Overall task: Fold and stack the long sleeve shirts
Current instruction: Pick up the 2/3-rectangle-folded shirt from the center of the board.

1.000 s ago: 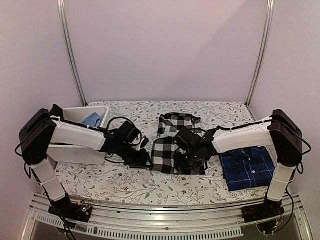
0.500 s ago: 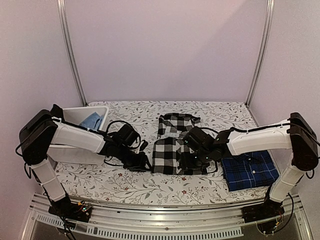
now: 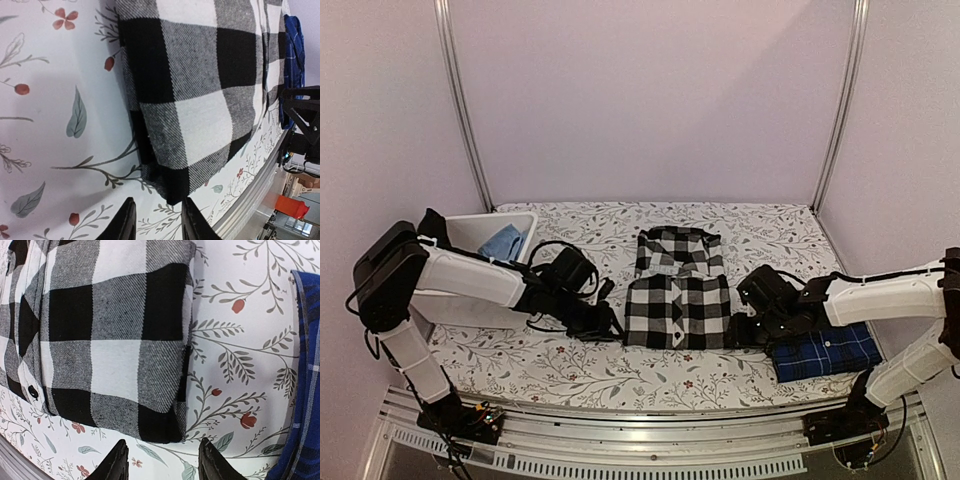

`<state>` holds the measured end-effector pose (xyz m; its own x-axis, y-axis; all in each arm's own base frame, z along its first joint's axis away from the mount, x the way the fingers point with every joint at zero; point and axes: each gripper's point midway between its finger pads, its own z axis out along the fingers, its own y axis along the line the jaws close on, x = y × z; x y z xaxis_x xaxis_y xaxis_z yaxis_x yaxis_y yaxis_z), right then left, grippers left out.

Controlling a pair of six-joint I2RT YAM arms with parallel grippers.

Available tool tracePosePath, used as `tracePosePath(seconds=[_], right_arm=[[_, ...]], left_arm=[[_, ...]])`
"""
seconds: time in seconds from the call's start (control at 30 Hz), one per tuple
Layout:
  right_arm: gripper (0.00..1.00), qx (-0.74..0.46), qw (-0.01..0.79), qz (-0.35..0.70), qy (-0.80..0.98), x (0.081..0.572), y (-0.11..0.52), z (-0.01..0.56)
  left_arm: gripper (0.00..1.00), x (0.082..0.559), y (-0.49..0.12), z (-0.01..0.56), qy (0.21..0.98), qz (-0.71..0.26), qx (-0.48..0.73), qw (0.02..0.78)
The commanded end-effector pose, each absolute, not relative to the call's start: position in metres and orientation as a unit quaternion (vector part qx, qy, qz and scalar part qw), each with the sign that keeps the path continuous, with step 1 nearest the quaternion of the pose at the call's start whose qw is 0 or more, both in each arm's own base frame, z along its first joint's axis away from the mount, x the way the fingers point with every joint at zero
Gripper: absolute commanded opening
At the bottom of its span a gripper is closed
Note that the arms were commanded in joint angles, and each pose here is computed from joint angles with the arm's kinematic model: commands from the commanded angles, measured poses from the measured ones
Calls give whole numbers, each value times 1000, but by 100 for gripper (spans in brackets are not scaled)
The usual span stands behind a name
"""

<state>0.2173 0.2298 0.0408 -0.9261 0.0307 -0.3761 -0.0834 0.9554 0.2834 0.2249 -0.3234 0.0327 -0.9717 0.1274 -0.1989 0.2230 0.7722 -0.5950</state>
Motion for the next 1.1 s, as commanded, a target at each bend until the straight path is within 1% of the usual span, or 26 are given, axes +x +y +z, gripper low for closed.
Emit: tracePosePath(seconds=[0.0,0.17,0.5,0.6,0.8,0.93,1.07], right_arm=[[43,-3,197,192,961,220,236,47],[41,-6,192,186,964,221,237,40],[35,5,176,157,972,215,224,20],[30,5,167,149,975,213,221,12],[25,5,162,142,977,211,219,3],[20,4,159,144,977,210,220,0],[8,0,155,151,976,209,222,-2]], left_arm=[[31,223,-336,49,925,-357,100,85],[31,226,-337,40,930,-347,94,80],[28,218,-334,5,954,-276,104,60],[26,217,-330,-3,959,-260,98,52],[21,216,-327,-8,963,-250,92,49],[19,216,-330,-5,960,-259,91,48],[11,214,-339,1,953,-287,89,44]])
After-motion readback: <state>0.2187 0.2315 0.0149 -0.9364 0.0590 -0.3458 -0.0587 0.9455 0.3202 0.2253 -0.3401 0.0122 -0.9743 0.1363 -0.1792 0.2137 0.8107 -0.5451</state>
